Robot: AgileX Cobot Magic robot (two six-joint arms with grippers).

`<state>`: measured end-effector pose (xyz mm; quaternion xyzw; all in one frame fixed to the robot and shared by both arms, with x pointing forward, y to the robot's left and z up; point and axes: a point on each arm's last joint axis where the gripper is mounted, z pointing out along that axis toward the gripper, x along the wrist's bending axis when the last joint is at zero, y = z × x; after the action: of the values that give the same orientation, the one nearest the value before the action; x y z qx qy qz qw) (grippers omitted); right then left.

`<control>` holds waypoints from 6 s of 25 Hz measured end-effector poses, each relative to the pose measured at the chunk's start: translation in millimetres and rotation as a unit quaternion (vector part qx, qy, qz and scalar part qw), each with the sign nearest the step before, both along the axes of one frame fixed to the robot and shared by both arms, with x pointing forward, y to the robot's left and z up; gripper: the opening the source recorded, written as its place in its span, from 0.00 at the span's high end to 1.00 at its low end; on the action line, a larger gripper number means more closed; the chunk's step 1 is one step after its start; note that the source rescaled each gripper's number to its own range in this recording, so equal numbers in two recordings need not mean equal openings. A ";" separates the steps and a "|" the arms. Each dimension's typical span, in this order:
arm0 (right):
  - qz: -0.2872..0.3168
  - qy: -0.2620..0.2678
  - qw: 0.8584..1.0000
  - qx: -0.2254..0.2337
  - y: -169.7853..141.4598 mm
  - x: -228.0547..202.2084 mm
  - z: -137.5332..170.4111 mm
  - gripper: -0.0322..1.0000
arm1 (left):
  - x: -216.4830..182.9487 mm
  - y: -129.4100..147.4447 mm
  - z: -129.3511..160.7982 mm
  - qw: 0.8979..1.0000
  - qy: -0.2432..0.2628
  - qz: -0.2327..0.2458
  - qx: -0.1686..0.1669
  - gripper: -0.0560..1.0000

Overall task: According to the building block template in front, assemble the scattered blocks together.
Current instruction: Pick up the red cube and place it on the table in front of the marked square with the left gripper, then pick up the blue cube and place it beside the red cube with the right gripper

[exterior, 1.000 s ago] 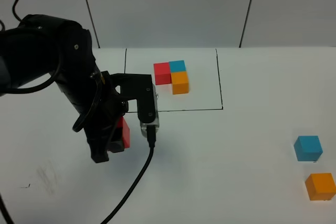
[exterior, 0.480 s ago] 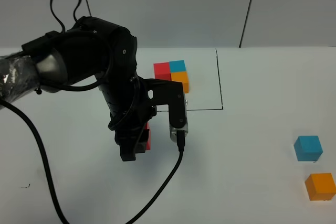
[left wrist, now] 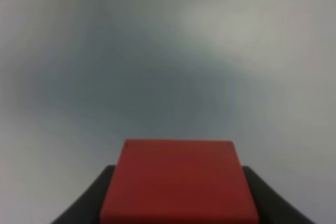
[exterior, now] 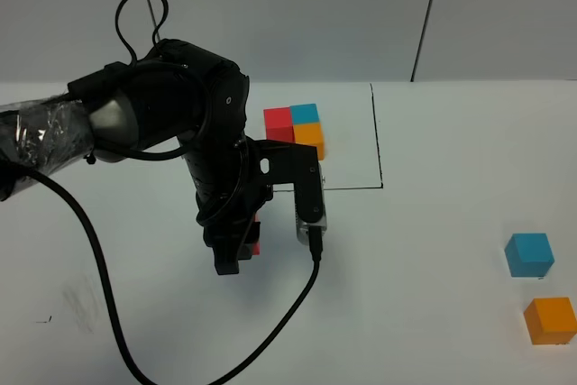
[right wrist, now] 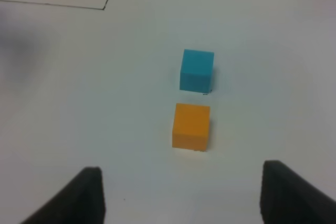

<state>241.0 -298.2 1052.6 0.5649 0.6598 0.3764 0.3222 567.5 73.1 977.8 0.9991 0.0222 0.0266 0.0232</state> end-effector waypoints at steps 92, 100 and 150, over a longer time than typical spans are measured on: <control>0.000 0.000 1.000 0.000 0.0 0.0 -0.1 0.64 | 18.8 -29.6 -93.5 0.999 -0.014 -0.037 -0.008 0.42; 0.000 0.000 1.000 0.000 0.0 0.0 -0.1 0.64 | 19.1 -29.7 -93.5 0.999 -0.015 -0.027 -0.010 0.03; 0.000 0.000 1.000 0.000 0.0 0.0 -0.1 0.64 | 48.3 61.7 123.9 0.853 -0.143 0.497 -0.073 0.02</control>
<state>240.9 -298.2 1052.6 0.5650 0.6600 0.3761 0.3220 615.8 134.8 1101.6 0.8358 0.5138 0.1751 0.0825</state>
